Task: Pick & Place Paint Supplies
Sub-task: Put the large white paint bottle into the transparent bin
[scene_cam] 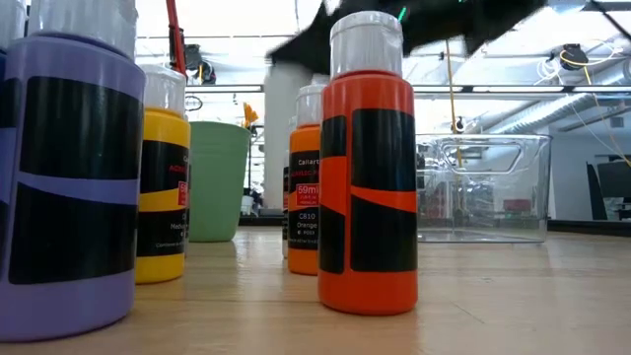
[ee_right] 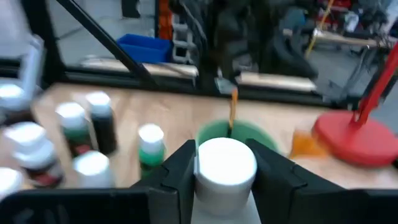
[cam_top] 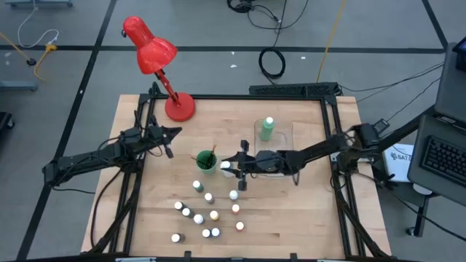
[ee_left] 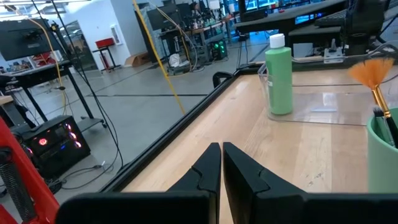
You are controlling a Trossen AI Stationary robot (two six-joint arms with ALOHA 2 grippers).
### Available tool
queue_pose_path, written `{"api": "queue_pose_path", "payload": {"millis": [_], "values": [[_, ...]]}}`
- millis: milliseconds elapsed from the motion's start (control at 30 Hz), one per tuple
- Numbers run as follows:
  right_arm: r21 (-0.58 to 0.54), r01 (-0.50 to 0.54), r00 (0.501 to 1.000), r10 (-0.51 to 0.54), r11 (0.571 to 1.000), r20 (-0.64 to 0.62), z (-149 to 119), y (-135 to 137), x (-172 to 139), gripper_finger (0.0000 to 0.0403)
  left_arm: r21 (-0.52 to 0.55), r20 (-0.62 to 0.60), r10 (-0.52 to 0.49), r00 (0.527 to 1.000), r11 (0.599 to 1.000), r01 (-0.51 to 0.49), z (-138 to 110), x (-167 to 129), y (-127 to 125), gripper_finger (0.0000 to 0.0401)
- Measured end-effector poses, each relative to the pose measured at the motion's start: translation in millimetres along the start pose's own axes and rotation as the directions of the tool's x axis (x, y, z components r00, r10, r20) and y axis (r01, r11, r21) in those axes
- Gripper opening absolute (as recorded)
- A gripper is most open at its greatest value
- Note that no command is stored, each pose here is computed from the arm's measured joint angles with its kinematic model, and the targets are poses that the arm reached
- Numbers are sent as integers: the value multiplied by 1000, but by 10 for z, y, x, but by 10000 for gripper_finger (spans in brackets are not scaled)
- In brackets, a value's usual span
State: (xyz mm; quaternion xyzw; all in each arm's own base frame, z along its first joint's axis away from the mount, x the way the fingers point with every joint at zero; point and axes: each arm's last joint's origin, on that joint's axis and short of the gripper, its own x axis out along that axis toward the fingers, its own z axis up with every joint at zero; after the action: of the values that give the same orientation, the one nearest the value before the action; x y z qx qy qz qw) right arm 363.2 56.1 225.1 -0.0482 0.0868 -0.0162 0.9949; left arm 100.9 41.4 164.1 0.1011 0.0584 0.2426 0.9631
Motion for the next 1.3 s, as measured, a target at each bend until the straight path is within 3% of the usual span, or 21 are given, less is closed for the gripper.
{"api": "queue_pose_path", "payload": {"millis": [167, 300, 433, 633, 867, 1033, 1133, 1300], "values": [[-31, -16, 998, 18, 999, 53, 480, -6, -439, 110, 7, -1, 1, 1000, 1000, -1, -1, 0, 0, 21], [-26, 73, 997, -73, 997, -3, 725, -126, -884, 110, 4, -1, 1, 1000, 1000, -1, -1, 0, 0, 21], [2, 194, 976, -193, 981, -102, 795, -268, -1275, 110, 0, -1, 0, 1000, 1000, 0, -1, 0, 0, 21], [-30, 453, 880, -452, 891, -147, 487, -441, -1531, 110, -2, 2, 2, 1000, 1000, -2, 2, 0, 1, 21], [45, 557, 826, -547, 829, -138, -49, -641, -1600, 110, -4, 2, 2, 1000, 1000, -2, 2, 0, 1, 21], [53, 673, 739, -667, 738, -96, -404, -776, -1626, 110, 0, 0, 7, 1000, 1000, -7, 1, 0, 2, 21], [80, 696, 718, -693, 714, -67, -549, -853, -1640, 110, 4, 0, 7, 1000, 1000, -7, 1, 0, 2, 21], [106, 672, 741, -668, 733, -74, -672, -946, -1632, 110, 4, -1, 7, 1000, 1000, -7, 0, 0, 2, 21]]}}
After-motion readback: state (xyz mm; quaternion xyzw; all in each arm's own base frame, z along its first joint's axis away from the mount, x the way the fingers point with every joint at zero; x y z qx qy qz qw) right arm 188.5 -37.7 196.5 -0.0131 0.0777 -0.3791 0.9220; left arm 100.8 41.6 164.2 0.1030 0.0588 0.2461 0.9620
